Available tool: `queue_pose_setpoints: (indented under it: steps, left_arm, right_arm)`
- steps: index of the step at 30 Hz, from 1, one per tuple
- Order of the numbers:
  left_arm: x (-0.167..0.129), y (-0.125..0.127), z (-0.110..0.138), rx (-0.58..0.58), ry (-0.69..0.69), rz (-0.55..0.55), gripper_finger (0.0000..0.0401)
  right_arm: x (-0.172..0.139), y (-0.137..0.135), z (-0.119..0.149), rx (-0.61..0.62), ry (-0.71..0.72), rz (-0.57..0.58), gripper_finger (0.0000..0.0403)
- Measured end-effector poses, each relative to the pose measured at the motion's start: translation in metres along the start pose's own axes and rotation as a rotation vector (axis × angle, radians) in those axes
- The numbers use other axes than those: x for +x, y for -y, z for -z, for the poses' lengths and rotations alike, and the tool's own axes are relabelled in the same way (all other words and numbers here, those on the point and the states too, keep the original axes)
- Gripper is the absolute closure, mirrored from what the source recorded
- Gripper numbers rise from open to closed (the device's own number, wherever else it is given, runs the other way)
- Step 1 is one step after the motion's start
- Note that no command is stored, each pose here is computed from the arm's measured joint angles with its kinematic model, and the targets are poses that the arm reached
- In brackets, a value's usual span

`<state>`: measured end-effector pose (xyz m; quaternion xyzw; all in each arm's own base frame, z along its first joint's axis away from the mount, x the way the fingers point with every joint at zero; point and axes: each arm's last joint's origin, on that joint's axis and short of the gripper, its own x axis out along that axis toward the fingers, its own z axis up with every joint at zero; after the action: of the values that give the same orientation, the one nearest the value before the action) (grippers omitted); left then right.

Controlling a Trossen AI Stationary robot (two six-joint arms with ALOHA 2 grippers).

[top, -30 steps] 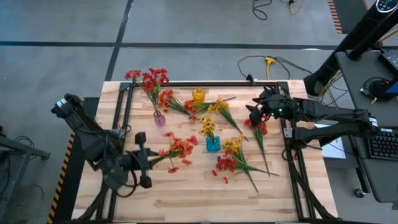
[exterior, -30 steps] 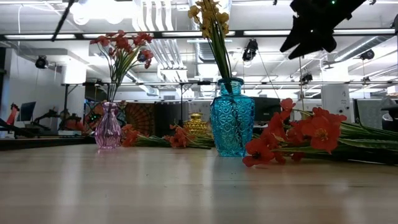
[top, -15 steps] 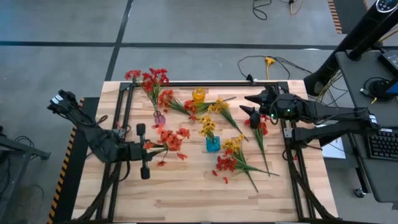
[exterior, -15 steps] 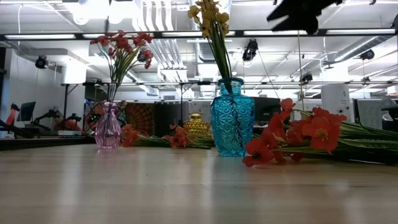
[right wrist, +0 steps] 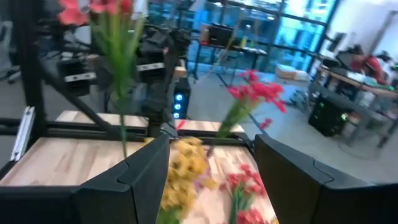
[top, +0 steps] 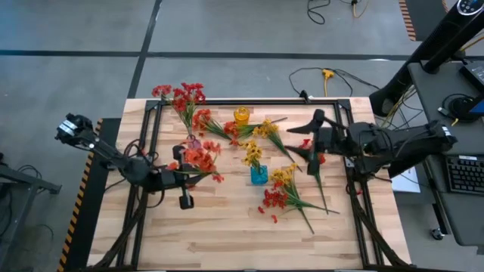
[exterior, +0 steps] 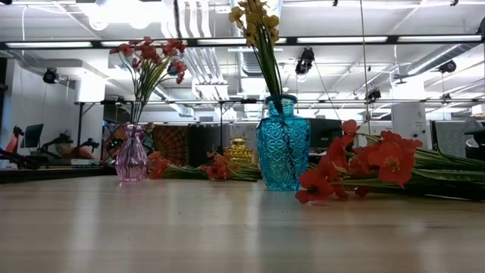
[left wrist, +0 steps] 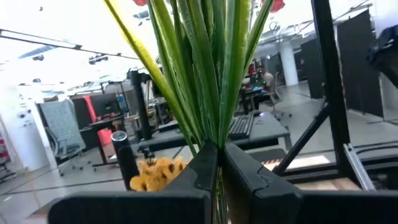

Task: Sort flowers into vase by color
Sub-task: Put the bottom orange flowers into the yellow vase

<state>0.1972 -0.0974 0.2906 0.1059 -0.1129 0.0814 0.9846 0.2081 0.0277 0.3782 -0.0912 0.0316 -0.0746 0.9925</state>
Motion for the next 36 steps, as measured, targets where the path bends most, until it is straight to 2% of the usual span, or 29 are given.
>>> queue_pose_setpoints:
  steps: [12, 16, 22, 26, 30, 36]
  left_arm:
    - [0.038, 0.002, -0.012, 0.026, 0.006, -0.061, 0.0401]
    - [0.049, 0.006, -0.018, 0.033, 0.014, -0.070, 0.0401]
    - [0.064, 0.013, -0.027, 0.082, 0.025, -0.054, 0.0401]
    - [0.073, 0.018, -0.023, 0.100, 0.007, -0.051, 0.0401]
    - [0.084, 0.019, -0.019, 0.110, -0.006, -0.067, 0.0401]
    - [0.092, 0.020, -0.017, 0.113, -0.013, -0.079, 0.0401]
  right_arm:
    - [0.044, -0.038, -0.040, -0.171, 0.002, -0.106, 0.0174]
    - [0.059, -0.045, -0.043, -0.179, -0.019, -0.114, 0.0165]
    - [0.080, -0.054, -0.050, -0.175, -0.029, -0.114, 0.0117]
    - [0.092, -0.059, -0.053, -0.165, -0.030, -0.117, 0.0095]
    - [0.103, -0.066, -0.052, -0.145, -0.029, -0.181, 0.0095]
    - [0.114, -0.072, -0.047, -0.145, -0.040, -0.188, 0.0113]
